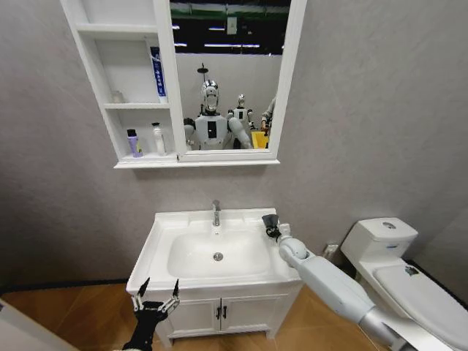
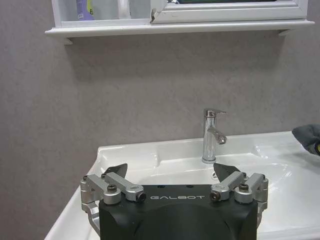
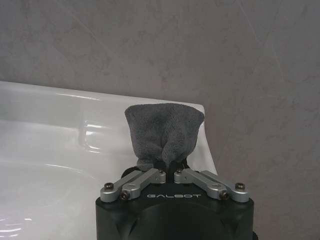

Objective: Move facial cleanser and shampoo from washbasin to cabinet, then wipe washbasin with towel.

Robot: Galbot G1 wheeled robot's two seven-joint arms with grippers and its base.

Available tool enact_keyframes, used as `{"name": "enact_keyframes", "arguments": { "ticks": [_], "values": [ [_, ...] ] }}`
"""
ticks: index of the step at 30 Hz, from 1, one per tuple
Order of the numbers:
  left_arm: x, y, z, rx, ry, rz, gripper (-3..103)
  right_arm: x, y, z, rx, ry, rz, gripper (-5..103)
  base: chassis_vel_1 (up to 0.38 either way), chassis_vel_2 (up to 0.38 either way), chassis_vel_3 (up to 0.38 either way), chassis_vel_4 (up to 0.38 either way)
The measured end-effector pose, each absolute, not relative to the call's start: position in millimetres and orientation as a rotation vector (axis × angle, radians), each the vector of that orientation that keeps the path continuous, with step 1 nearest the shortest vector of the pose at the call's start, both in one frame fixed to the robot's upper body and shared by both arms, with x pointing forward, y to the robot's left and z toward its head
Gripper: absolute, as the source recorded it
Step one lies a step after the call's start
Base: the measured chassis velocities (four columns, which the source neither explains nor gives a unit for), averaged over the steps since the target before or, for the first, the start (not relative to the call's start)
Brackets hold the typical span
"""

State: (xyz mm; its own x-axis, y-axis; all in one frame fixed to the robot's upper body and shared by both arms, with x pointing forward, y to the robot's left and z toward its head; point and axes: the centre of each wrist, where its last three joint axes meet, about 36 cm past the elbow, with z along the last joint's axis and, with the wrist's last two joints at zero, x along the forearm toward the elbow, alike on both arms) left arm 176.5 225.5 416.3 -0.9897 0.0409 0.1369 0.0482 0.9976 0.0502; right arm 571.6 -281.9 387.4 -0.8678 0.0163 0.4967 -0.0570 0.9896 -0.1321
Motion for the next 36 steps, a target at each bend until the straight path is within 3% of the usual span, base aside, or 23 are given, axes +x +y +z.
{"name": "enact_keyframes", "arguments": {
  "ticks": [2,6,11,14,17,18,19,20,24,26,27,34,36],
  "values": [
    [175.6,225.9,416.5,-0.065,-3.002,-0.084,94,579.6,-293.6,385.8,0.064,-2.617,0.172,2,0.0,0.0,0.0,0.0],
    [175.2,228.6,419.2,-0.056,-3.007,-0.096,94,588.3,-307.6,376.9,0.127,-2.605,0.093,18,0.0,0.0,0.0,0.0],
    [174.9,229.8,420.9,-0.052,-3.011,-0.099,94,590.4,-310.9,370.0,0.174,-2.623,0.075,28,0.0,0.0,0.0,0.0],
    [174.8,231.8,421.5,-0.048,-3.011,-0.105,94,590.6,-314.9,360.5,0.178,-2.645,0.178,44,0.0,0.0,0.0,0.0],
    [174.9,232.6,421.6,-0.047,-3.011,-0.106,94,589.1,-315.9,356.3,0.183,-2.658,0.22,50,0.0,0.0,0.0,0.0],
    [175.0,233.3,421.7,-0.047,-3.011,-0.106,94,587.4,-316.2,353.9,0.192,-2.664,0.226,61,0.0,0.0,0.0,0.0],
    [175.2,233.8,421.8,-0.048,-3.011,-0.107,94,586.0,-316.7,352.2,0.207,-2.674,0.219,61,0.0,0.0,0.0,0.0],
    [175.5,234.3,422.1,-0.048,-3.012,-0.107,94,584.7,-317.4,349.4,0.228,-2.698,0.213,71,0.0,0.0,0.0,0.0],
    [175.8,234.8,422.8,-0.047,-3.014,-0.106,97,582.2,-318.8,343.0,0.277,-2.769,0.259,77,0.0,0.0,0.0,0.0],
    [175.6,235.2,424.7,-0.054,-3.017,-0.107,92,577.3,-320.0,341.8,0.322,-2.883,0.34,88,0.0,0.0,0.0,0.0],
    [175.8,235.8,425.5,-0.062,-3.019,-0.11,93,573.0,-317.6,348.2,0.334,-2.938,0.347,93,0.0,0.0,0.0,0.0],
    [179.8,239.9,431.1,-0.084,-3.034,-0.122,94,528.2,-319.3,381.3,0.23,-3.062,0.273,100,0.0,0.0,0.0,0.0],
    [184.2,243.7,438.0,-0.087,-3.054,-0.125,94,472.0,-322.0,393.7,0.13,-3.067,0.205,100,0.0,0.0,0.0,0.0]
  ]
}}
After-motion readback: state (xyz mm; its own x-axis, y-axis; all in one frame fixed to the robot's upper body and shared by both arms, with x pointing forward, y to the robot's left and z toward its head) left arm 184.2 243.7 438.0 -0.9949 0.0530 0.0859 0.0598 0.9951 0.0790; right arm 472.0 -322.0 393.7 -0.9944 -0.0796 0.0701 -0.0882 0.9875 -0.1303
